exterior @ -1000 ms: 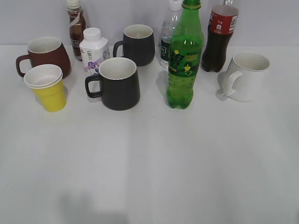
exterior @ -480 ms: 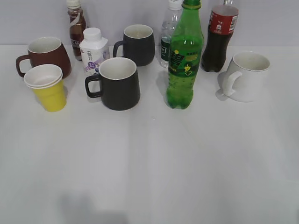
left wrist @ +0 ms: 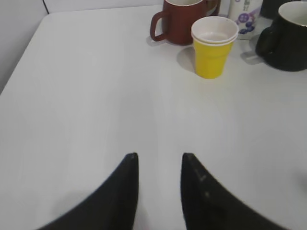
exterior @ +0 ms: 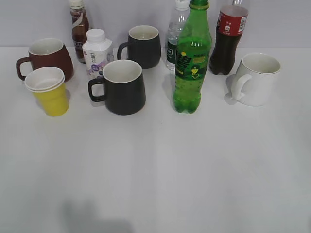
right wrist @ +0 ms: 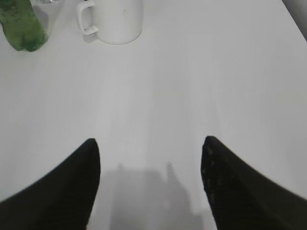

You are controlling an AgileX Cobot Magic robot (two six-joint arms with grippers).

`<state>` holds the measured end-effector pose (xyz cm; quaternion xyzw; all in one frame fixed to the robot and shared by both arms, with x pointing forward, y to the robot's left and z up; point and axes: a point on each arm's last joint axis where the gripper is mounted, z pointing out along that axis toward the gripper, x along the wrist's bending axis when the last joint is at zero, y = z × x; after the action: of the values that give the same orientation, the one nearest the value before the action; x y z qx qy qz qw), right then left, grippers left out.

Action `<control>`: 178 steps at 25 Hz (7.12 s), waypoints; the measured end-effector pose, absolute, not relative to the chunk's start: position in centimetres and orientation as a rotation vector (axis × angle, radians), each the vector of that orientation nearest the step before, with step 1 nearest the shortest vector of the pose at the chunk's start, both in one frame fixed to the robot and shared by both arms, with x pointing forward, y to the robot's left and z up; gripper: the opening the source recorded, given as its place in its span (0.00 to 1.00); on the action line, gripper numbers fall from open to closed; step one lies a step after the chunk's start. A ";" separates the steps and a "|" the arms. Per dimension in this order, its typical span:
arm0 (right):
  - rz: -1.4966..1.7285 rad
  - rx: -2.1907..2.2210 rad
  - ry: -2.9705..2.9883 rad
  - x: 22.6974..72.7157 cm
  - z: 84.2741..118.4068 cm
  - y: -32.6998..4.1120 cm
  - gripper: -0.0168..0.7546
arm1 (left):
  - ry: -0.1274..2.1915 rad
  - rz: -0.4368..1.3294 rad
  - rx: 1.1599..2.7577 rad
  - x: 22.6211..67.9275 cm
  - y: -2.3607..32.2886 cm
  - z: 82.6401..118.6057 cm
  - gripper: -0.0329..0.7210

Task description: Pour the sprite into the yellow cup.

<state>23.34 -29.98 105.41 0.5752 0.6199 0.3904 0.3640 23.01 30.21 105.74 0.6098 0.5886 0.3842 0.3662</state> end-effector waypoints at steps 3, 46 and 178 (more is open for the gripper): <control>1.015 1.483 1.598 23.3 105.4 -29.9 0.66 | 1.506 0.965 1.562 23.0 30.0 105.7 0.36; 1.239 1.148 1.802 45.4 100.5 -19.9 0.63 | 1.228 0.882 1.556 48.7 24.4 93.0 0.78; 0.573 -0.423 1.757 56.5 97.1 -13.7 0.52 | 0.311 0.284 1.697 48.4 10.3 91.8 0.58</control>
<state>56.52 -13.70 97.12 -0.1811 0.7527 0.2457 0.5833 48.36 10.30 91.77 0.7444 0.1366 0.1247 0.6416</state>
